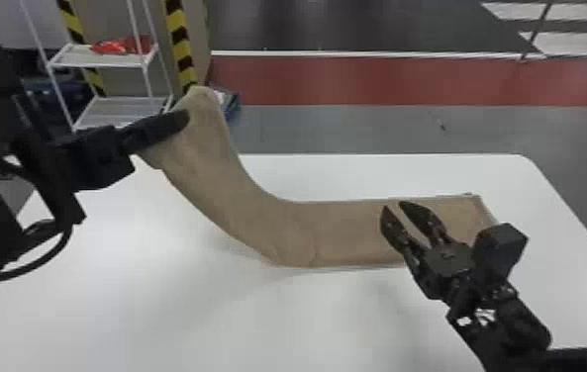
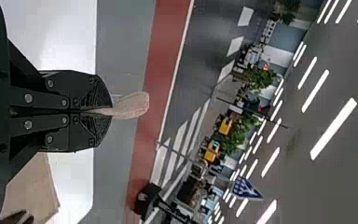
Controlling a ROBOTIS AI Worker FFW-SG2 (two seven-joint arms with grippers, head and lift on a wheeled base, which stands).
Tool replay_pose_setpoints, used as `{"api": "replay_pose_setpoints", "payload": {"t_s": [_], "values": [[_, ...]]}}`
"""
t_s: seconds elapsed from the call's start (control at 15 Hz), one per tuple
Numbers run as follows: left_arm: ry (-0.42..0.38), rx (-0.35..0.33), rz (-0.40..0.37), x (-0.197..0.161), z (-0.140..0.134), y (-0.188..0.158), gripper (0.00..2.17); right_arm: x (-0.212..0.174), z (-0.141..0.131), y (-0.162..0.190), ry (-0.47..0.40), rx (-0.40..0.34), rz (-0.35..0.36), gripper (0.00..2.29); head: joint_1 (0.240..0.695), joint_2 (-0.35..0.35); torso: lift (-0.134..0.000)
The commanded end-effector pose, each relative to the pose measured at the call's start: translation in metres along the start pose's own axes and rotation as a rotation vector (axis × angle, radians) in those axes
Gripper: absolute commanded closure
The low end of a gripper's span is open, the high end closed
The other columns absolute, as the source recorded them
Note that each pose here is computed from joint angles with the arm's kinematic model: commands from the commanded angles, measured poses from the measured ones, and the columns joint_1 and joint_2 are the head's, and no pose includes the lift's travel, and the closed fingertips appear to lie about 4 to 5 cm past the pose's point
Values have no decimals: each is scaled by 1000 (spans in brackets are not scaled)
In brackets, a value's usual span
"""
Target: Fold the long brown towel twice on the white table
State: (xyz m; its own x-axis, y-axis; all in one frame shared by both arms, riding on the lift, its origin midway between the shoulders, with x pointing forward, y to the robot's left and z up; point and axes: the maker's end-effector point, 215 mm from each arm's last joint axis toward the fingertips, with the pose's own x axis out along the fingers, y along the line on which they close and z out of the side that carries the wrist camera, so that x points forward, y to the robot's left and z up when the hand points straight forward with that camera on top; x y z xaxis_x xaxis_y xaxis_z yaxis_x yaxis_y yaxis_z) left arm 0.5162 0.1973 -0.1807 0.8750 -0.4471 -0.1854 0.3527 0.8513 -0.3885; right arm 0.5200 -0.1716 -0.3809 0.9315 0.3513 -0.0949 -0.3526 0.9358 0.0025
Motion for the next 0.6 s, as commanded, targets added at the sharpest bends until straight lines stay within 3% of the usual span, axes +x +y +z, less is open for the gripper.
{"api": "replay_pose_setpoints", "payload": {"t_s": [0.0,0.27,0.53], "values": [[-25,9,-17,-1,19,-11,1740,25,-18,39,65,-9,83,1949,687,22,-123],[-41,58,-13,-3,26,-30,1740,59,-35,117,117,-18,213,1949,678,86,-123],[-45,75,-23,-6,27,-39,1740,77,-47,142,180,-3,241,1949,680,153,-123]]}}
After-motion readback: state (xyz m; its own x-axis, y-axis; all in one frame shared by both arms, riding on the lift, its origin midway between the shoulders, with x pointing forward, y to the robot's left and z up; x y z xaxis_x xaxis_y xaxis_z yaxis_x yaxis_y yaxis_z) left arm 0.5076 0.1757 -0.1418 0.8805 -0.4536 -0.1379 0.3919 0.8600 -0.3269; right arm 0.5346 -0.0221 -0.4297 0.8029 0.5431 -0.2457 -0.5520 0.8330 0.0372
